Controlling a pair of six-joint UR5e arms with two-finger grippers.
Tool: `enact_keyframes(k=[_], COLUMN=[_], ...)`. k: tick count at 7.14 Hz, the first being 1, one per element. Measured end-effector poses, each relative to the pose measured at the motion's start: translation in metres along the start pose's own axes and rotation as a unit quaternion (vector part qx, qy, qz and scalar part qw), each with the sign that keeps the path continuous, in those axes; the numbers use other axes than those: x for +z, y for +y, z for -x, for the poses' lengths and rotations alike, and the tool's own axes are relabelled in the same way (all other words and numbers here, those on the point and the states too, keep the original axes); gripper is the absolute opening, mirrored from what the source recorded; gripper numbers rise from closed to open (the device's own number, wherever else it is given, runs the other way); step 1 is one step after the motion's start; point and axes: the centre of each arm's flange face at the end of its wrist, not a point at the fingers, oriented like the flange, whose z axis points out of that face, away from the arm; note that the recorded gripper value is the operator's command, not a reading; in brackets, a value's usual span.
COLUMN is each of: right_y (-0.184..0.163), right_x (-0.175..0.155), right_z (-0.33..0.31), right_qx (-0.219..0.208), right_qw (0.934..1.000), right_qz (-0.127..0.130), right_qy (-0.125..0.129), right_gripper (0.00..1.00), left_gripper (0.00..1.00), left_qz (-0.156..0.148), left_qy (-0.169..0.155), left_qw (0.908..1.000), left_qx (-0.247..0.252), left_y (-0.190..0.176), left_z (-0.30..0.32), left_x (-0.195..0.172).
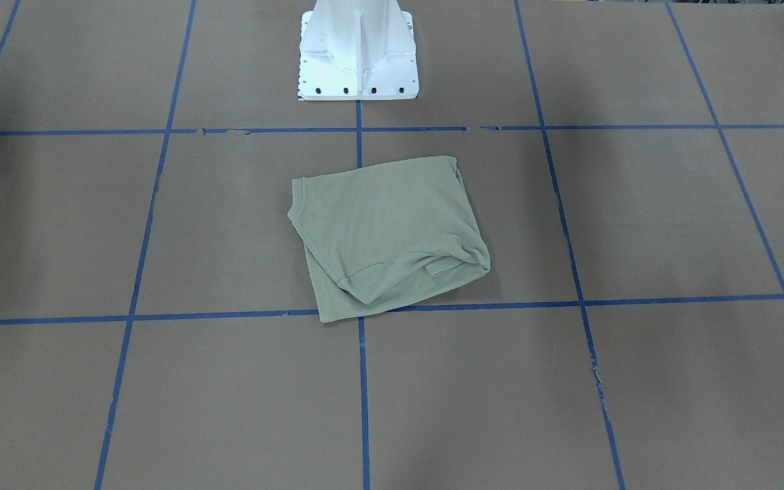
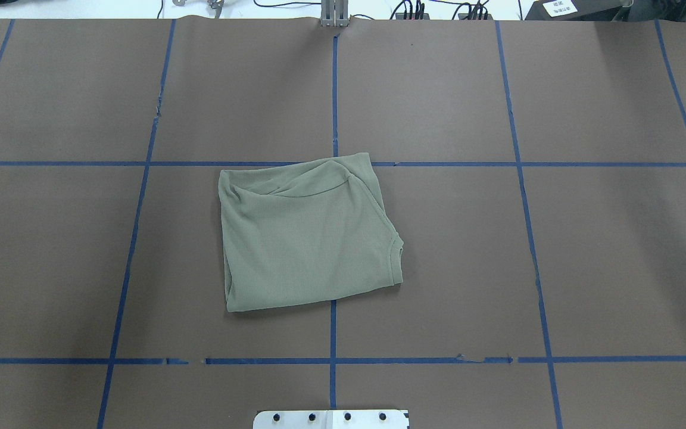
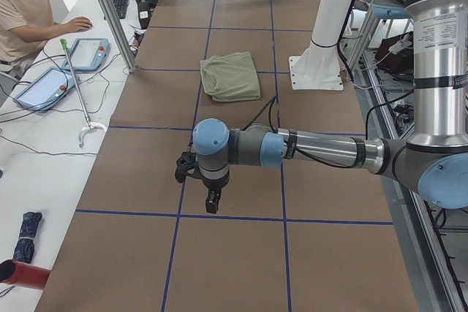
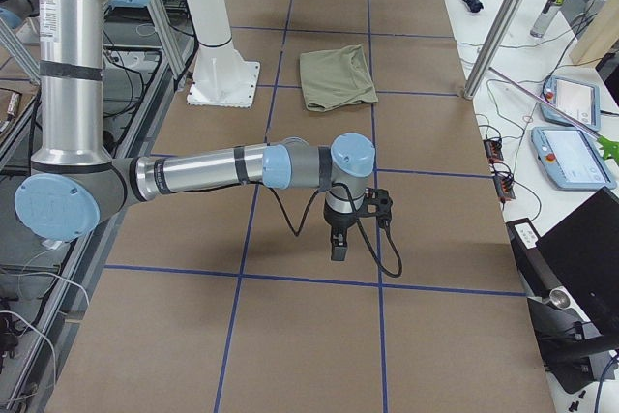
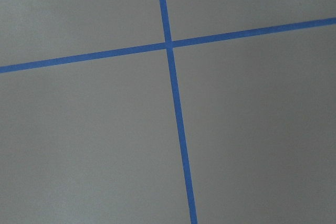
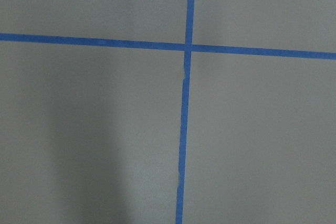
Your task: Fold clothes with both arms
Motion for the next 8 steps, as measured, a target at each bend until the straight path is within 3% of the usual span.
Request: enact_keyframes(k=[8], right_y=[0.0014], right_x=[0.0025], right_z=[-0.0021], right_qx=[0.002], right_qw=[1.0], right_qz=[0.003], right_qy=[0.0], right_gripper=[1.0], left_gripper=[1.0], left_qz=[0.002], left_qy=[0.0], left_qw=[1.0], left_qx=[-0.001], left_y=[0.0023], left_z=[0.0021], left_x=[0.0023])
